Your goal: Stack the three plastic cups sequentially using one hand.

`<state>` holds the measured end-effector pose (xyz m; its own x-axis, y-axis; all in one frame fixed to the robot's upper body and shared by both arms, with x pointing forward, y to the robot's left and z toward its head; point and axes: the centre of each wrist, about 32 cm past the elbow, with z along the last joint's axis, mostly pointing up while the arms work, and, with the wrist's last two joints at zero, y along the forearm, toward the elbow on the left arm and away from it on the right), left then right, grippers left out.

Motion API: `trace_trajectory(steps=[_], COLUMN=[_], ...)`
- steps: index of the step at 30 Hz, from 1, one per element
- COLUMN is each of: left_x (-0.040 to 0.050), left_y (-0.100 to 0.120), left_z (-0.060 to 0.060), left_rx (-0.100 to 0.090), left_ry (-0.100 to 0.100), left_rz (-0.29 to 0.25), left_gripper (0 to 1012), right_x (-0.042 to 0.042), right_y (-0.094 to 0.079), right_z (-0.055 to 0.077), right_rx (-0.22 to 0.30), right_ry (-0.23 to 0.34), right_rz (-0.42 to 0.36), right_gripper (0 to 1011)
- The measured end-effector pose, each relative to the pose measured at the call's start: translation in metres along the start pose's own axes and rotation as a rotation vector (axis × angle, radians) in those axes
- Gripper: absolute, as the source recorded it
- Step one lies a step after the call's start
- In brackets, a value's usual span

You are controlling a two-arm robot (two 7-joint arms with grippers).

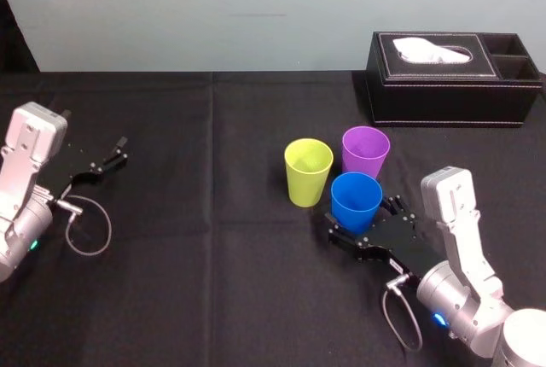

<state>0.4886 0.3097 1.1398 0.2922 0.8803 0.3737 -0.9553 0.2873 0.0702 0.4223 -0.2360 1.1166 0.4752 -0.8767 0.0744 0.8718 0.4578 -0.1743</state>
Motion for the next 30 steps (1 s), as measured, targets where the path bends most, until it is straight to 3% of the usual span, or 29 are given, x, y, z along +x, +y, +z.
trace_trajectory(steps=[19, 22, 30], left_x=[0.0, 0.0, 0.0], left_y=[0.0, 0.0, 0.0], left_z=[0.0, 0.0, 0.0], left_rx=[0.0, 0.0, 0.0], left_ry=[0.0, 0.0, 0.0], left_rz=[0.0, 0.0, 0.0], left_gripper=[1011, 1011, 1012], right_x=[-0.0011, -0.0012, -0.0012], right_y=[0.007, 0.0068, 0.0066], right_z=[-0.0004, -0.0004, -0.0003], right_rx=[0.004, 0.004, 0.004], right_ry=[0.006, 0.006, 0.008], right_rz=[0.008, 0.007, 0.005], right_gripper=[993, 963, 744])
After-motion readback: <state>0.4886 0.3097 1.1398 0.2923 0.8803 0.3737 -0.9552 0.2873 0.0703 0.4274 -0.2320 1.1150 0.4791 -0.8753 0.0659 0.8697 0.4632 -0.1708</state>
